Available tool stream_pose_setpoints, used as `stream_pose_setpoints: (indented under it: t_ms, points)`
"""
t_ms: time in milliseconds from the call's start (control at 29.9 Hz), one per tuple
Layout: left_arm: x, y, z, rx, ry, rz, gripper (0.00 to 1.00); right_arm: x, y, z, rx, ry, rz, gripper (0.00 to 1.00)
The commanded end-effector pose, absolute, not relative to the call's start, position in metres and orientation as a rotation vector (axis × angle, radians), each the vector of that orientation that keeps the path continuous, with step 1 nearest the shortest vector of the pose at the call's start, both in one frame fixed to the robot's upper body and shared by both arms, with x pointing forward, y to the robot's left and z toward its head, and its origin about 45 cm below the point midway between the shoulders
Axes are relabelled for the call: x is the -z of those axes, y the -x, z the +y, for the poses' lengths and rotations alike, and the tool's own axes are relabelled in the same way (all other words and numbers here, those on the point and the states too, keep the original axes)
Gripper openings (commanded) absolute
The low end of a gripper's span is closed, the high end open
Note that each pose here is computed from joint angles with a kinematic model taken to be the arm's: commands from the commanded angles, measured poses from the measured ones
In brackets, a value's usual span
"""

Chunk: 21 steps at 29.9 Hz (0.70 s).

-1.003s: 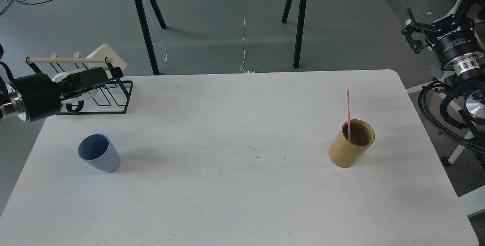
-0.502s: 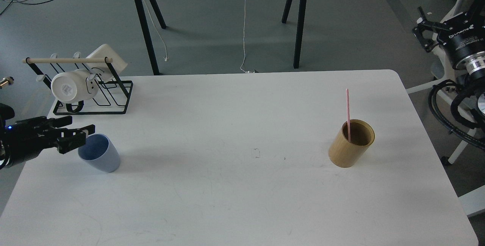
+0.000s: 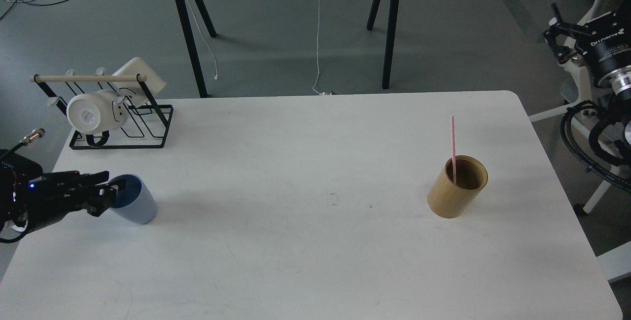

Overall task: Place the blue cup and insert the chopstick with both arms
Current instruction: 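Grasp the blue cup from its side with the left gripper, then carry the blue cup toward the table center and set it down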

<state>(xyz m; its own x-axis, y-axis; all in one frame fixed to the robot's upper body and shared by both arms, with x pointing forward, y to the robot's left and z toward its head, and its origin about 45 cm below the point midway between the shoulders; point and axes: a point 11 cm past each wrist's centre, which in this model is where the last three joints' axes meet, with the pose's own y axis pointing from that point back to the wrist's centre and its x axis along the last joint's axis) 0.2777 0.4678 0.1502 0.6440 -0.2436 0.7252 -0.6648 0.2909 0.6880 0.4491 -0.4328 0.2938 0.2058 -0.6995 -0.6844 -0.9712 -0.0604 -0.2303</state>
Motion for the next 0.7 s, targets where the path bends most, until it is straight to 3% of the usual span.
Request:
stream_pose_setpoints:
  t_ms: [0, 334, 669]
  points:
    - [-0.143, -0.269, 0.466, -0.286, -1.265, -0.856, 0.06, -0.292, -0.449, -0.436, -0.526, 1.816, 1.568, 0.99]
    - [-0.153, -0.280, 0.456, -0.293, -1.235, -0.890, 0.03, -0.292, -0.448, -0.436, -0.525, 1.813, 1.566, 0.99]
    - [-0.257, -0.338, 0.322, -0.099, -1.015, -1.037, 0.03, -0.295, -0.449, -0.435, -0.520, 1.820, 1.559, 0.99]
